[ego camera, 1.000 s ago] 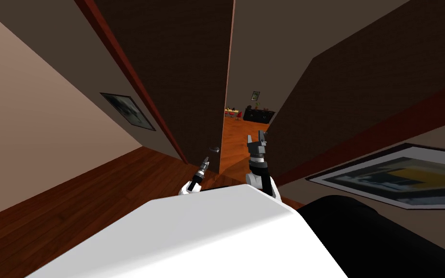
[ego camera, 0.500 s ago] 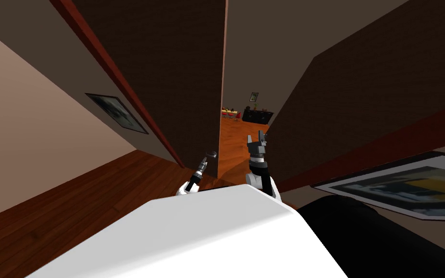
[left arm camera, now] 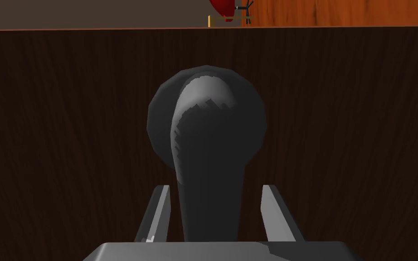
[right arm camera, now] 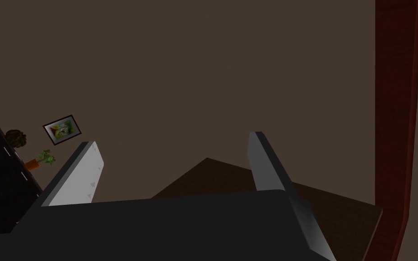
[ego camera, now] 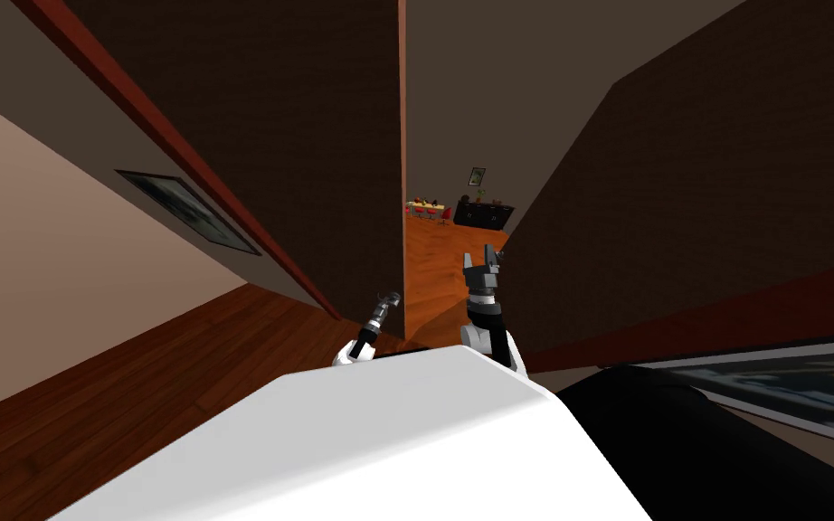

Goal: Push the door open

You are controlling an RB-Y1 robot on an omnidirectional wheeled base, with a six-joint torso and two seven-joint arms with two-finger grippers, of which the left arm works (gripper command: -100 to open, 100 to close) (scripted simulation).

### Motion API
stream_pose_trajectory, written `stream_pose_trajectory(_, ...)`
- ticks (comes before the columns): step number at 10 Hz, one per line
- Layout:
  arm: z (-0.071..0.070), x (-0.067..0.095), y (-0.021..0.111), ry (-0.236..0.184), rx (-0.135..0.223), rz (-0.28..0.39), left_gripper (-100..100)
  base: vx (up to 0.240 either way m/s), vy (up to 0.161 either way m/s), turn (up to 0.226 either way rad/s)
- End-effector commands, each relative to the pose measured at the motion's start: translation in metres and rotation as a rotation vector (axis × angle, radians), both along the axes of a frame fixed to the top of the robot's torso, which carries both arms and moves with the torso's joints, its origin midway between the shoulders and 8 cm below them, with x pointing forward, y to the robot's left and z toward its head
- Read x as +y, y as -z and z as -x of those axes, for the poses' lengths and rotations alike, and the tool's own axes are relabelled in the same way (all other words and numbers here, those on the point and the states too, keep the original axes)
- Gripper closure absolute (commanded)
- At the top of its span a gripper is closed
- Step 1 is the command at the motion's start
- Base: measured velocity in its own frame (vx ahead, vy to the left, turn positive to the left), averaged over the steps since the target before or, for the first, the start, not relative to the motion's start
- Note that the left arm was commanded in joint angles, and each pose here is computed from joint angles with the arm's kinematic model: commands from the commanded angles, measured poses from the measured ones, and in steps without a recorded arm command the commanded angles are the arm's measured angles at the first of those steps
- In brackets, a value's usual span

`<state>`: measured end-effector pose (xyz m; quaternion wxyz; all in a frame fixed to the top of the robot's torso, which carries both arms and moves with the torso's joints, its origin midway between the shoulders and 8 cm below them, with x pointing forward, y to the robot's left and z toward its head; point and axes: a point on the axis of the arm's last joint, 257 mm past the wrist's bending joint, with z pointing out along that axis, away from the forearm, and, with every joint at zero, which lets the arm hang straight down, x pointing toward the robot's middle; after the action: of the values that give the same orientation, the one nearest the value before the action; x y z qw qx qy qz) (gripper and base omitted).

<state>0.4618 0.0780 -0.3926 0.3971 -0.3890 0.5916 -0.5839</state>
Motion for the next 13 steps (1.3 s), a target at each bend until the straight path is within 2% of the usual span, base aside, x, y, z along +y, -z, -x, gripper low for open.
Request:
stream_pose_trajectory(1, 0.0, 0.0, 0.0, 0.0, 0.001, -0.001, 100, -0.023, 0.016, -0.014)
stream_pose_trajectory(5, 0.0, 0.0, 0.0, 0.0, 0.001, -0.001, 100, -0.003, 0.003, -0.006)
stream_pose_trajectory(6, -0.005, 0.011, -0.002, -0.018, -0.007, -0.009, 100, 0.075, -0.061, 0.023)
stream_pose_trajectory(8, -0.007, 0.021, -0.001, -0.035, -0.007, -0.017, 100, 0.125, -0.092, 0.03)
stream_pose_trajectory(9, -0.007, 0.021, -0.001, -0.035, -0.007, -0.017, 100, 0.107, -0.073, 0.022)
stream_pose_trajectory(10, -0.01, 0.033, -0.001, -0.056, -0.008, -0.024, 100, 0.125, -0.085, 0.012)
stream_pose_trajectory(12, -0.011, 0.037, -0.001, -0.063, -0.008, -0.026, 100, 0.122, -0.072, 0.031)
stream_pose_trajectory(13, -0.014, 0.05, 0.0, -0.088, -0.009, -0.032, 100, 0.142, -0.11, 0.043)
